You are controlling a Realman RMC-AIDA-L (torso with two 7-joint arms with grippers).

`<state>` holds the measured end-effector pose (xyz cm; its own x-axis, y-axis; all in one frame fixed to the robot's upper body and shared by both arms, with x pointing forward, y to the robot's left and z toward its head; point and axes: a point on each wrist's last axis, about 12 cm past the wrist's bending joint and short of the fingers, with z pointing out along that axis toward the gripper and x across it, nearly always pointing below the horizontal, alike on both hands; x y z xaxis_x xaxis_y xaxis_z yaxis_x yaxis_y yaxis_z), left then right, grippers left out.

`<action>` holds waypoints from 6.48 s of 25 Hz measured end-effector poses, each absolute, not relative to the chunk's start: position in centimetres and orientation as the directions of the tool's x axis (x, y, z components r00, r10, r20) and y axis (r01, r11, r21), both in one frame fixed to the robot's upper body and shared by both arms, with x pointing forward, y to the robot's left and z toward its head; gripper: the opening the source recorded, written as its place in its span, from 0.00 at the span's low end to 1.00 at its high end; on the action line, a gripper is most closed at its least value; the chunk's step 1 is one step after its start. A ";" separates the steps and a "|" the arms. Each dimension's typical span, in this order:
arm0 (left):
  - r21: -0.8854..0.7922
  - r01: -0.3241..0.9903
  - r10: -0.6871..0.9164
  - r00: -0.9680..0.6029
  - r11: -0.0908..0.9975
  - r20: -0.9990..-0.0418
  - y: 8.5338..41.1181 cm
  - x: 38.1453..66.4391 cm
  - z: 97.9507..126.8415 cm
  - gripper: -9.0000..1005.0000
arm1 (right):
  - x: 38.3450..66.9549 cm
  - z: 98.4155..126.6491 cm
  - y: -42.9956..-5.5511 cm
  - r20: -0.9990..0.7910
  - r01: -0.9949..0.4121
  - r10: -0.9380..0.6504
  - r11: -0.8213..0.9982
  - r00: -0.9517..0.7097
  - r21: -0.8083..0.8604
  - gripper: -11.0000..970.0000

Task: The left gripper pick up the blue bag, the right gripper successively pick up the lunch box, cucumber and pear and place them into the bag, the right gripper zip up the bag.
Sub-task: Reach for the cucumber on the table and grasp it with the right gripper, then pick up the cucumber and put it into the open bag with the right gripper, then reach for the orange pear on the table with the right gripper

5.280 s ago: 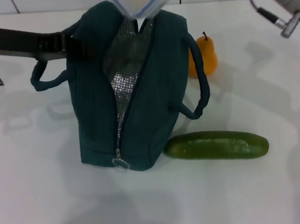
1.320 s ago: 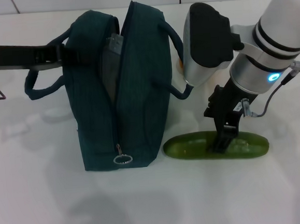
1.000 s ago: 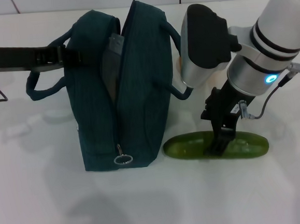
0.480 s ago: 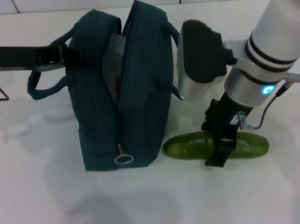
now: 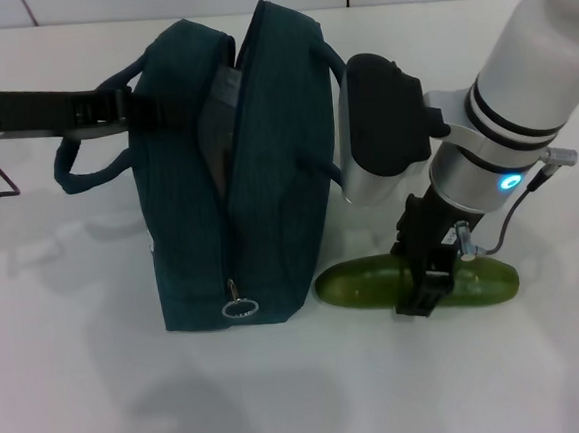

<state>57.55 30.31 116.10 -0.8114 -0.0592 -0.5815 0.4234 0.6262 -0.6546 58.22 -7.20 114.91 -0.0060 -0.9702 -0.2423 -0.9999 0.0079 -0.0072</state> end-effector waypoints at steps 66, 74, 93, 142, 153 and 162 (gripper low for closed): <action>-0.683 0.465 -0.080 -0.792 0.563 -0.605 30.0 57.4 117.1 0.06 | 59.6 129.6 -15.1 -0.932 -0.963 -0.356 0.220 0.069 -0.155 0.59; -0.687 0.470 -0.083 -0.790 0.554 -0.607 29.8 57.4 117.2 0.06 | 61.0 127.0 -14.5 -0.992 -0.979 -0.094 0.175 0.085 -0.101 0.59; -0.685 0.471 -0.084 -0.787 0.556 -0.611 29.7 57.5 117.1 0.06 | 60.7 120.5 -12.4 -0.998 -0.994 -0.047 0.098 -0.042 0.037 0.59; -0.697 0.438 -0.118 -0.795 0.568 -0.595 30.4 56.8 116.1 0.06 | 61.4 110.0 -25.4 -0.970 -0.736 -0.107 0.671 -0.217 0.090 0.88; -0.700 0.438 -0.121 -0.795 0.565 -0.595 30.2 56.9 116.2 0.06 | 63.8 110.2 -20.8 -0.963 -0.780 -0.207 0.626 -0.170 0.003 0.87; -0.704 0.444 -0.120 -0.795 0.554 -0.595 29.6 57.1 116.2 0.06 | 64.0 110.0 -20.2 -0.958 -0.786 -0.240 0.617 -0.156 -0.027 0.87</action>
